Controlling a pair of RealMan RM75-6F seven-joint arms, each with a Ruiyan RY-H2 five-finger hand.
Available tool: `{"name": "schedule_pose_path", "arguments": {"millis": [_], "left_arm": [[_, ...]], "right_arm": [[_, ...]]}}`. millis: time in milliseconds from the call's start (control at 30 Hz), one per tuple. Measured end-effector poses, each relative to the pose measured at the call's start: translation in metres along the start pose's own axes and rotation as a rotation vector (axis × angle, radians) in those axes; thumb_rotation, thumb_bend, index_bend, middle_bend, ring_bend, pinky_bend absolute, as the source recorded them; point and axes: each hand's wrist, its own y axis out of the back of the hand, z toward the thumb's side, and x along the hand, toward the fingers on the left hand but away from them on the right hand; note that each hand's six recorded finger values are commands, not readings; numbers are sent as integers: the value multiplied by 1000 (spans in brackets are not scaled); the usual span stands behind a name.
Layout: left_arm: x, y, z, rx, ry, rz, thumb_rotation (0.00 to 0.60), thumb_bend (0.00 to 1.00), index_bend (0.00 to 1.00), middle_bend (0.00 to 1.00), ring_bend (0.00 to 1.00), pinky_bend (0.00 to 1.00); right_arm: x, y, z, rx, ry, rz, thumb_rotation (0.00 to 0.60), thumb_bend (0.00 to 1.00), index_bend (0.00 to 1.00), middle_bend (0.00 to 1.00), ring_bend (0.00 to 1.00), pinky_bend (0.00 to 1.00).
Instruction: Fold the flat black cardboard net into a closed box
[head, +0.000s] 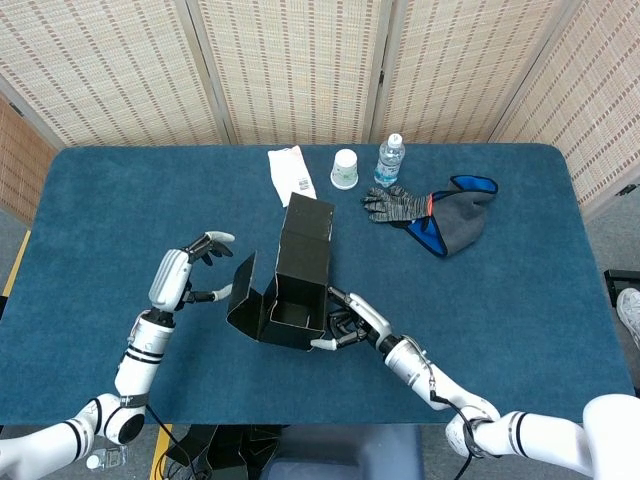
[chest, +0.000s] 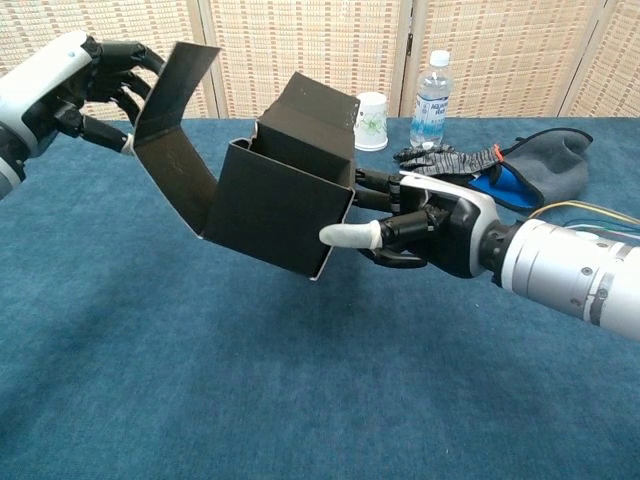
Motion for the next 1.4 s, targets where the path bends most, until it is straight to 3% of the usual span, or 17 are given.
{"name": "schedule_pose_path", "arguments": {"millis": [333,567,1000,1400], "left_arm": [[-3,-13,5,65,-47,-30,600,74,362,312,421,514],[-2,-25,-1,107,-73,-23,600,74,436,334,445,536],[-16,-55,-21,226,-143,-116,600,74,454,349,451,537],[-23,-59,-28,222,-86,-50,600,58,402,360,467,552]], "right_arm": [[-3,4,-5,84,-12,-10,600,357,279,368,746,998],[-7,3,-14,201,-45,-1,600,358,279,358,745,998],[-18,1,-33,368,-105,-24,600,358,279,339,745,999],[-18,0,-42,415,-100,-52,600,358,279,338,745,998]]}}
